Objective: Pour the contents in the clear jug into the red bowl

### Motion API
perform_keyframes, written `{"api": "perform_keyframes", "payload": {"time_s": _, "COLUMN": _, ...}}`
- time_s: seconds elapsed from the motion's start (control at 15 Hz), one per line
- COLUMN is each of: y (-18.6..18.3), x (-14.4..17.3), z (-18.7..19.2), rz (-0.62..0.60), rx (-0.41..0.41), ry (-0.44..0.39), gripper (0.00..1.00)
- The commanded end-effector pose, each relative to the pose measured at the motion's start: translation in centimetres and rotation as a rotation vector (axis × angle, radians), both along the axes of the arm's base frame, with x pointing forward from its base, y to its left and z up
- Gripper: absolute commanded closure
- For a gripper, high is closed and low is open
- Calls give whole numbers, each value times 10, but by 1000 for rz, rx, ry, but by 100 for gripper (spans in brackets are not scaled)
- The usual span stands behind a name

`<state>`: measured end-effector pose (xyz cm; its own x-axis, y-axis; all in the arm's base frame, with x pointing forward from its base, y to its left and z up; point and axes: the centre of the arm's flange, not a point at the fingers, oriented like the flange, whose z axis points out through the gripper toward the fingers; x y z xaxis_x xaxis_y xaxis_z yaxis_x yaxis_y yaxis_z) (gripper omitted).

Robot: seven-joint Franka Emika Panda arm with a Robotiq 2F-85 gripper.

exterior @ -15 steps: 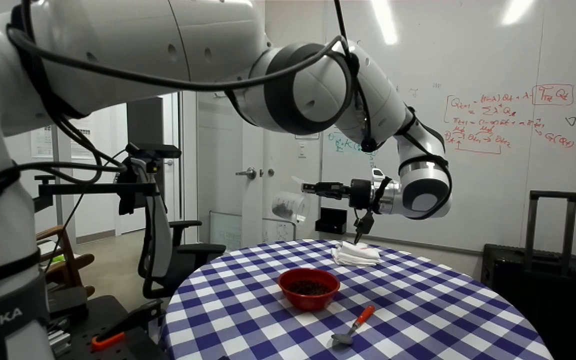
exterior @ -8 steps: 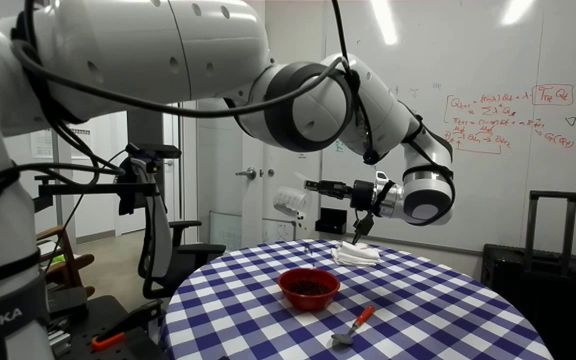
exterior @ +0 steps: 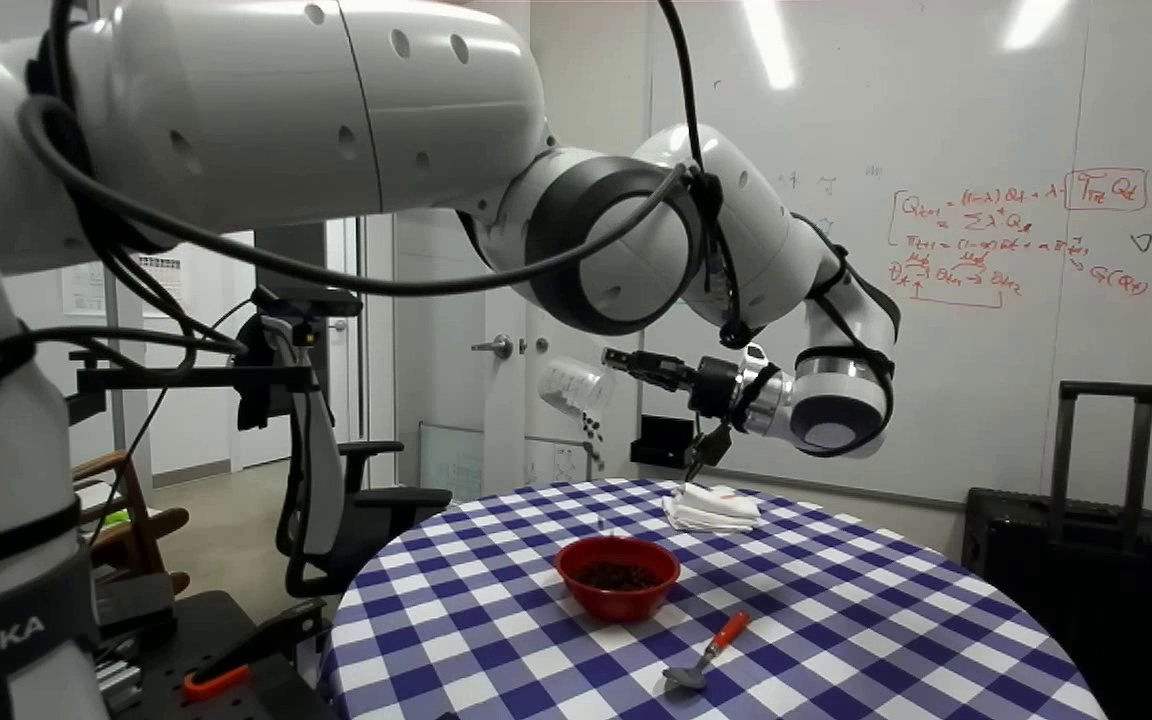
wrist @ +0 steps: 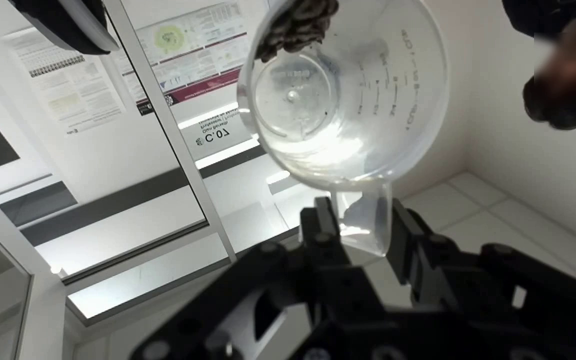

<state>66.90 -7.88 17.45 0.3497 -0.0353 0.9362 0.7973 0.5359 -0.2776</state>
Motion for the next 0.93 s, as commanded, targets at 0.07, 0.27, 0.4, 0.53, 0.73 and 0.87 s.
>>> {"api": "perform_keyframes", "payload": {"time_s": 0.07, "y": -17, "x": 18, "z": -4, "rz": 4, "rx": 63, "ry": 32, "gripper": 93}}
{"api": "perform_keyframes", "payload": {"time_s": 0.27, "y": -24, "x": 17, "z": -7, "rz": -12, "rx": 89, "ry": 43, "gripper": 93}}
{"api": "perform_keyframes", "payload": {"time_s": 0.4, "y": -29, "x": 17, "z": -8, "rz": -24, "rx": 114, "ry": 48, "gripper": 93}}
{"api": "perform_keyframes", "payload": {"time_s": 0.53, "y": -33, "x": 17, "z": -9, "rz": -33, "rx": 140, "ry": 52, "gripper": 93}}
{"api": "perform_keyframes", "payload": {"time_s": 0.73, "y": -36, "x": 17, "z": -7, "rz": -41, "rx": 175, "ry": 56, "gripper": 93}}
{"api": "perform_keyframes", "payload": {"time_s": 0.87, "y": -37, "x": 17, "z": -7, "rz": -48, "rx": 192, "ry": 57, "gripper": 93}}
